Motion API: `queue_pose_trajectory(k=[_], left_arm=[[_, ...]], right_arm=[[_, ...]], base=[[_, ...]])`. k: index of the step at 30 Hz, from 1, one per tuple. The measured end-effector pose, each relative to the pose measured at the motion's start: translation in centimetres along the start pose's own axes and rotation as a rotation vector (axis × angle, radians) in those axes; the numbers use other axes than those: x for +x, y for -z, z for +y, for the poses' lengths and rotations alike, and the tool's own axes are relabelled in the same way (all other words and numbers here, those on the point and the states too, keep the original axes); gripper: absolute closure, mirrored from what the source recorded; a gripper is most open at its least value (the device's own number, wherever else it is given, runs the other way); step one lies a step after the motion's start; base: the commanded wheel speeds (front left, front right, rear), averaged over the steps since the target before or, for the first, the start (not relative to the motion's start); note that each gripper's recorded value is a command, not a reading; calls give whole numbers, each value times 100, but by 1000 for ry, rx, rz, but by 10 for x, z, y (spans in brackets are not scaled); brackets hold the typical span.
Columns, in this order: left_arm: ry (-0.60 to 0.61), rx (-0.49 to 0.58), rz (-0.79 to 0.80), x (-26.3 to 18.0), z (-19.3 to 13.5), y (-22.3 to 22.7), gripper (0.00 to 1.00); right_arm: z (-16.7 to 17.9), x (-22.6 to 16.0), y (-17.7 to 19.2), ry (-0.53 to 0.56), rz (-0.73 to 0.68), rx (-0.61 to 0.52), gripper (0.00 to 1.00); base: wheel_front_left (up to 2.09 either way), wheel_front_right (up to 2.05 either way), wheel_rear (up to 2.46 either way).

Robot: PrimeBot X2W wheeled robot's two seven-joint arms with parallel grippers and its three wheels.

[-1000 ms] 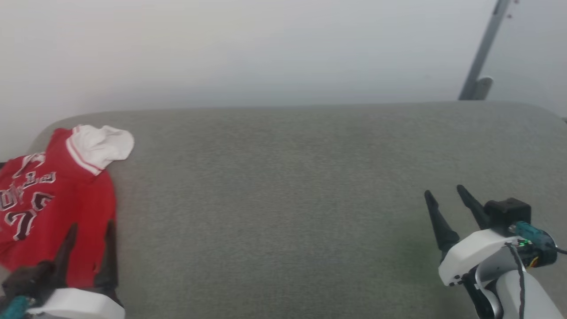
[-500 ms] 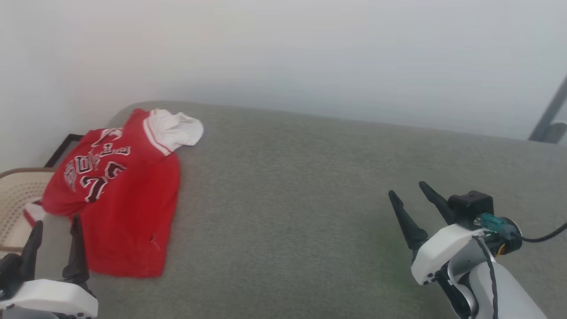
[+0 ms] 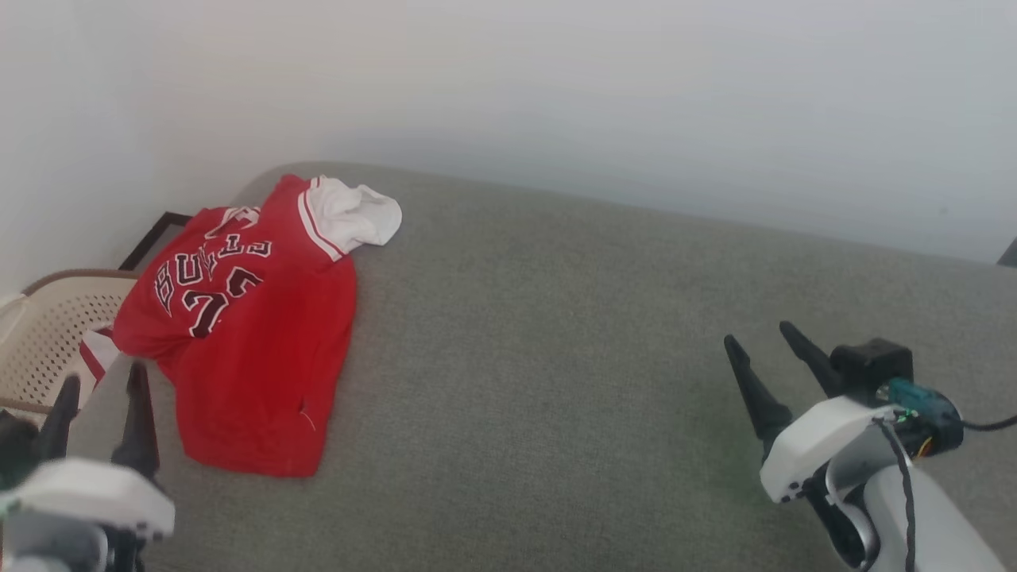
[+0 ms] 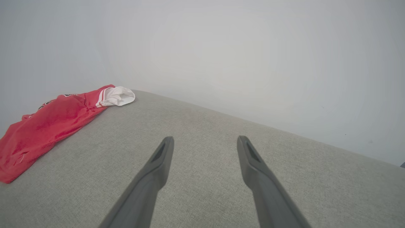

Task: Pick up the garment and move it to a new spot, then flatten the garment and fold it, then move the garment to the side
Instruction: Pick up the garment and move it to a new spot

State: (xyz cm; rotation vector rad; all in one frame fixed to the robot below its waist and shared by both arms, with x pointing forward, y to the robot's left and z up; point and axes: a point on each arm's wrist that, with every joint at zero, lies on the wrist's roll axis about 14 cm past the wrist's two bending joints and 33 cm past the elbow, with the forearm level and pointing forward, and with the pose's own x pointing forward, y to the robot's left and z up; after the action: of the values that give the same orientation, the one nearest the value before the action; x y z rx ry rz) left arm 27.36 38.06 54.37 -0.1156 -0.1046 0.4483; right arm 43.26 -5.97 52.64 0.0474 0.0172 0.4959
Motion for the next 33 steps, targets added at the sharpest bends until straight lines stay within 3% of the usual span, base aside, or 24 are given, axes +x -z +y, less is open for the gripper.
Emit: queue_pose_trajectory(k=[7,13,23,29,33], left_arm=[[21,18,59,56,-9,-13,0],[39,23,166,114,-26,6,0],[-47,17,542,177,-38,105,0],[-119,14,832,178,-46,179,0],[-155,11,938,180,-51,208,0]], right_arm=[[-22,18,-6,17,-4,-29,0],[-52,30,2,55,16,-46,0],[-109,39,34,144,89,-76,0],[-135,40,59,184,151,-90,0],[-146,41,74,199,187,-99,0]], base=[[0,0,0],[0,0,0],[0,0,0],[0,0,0],[0,0,0]])
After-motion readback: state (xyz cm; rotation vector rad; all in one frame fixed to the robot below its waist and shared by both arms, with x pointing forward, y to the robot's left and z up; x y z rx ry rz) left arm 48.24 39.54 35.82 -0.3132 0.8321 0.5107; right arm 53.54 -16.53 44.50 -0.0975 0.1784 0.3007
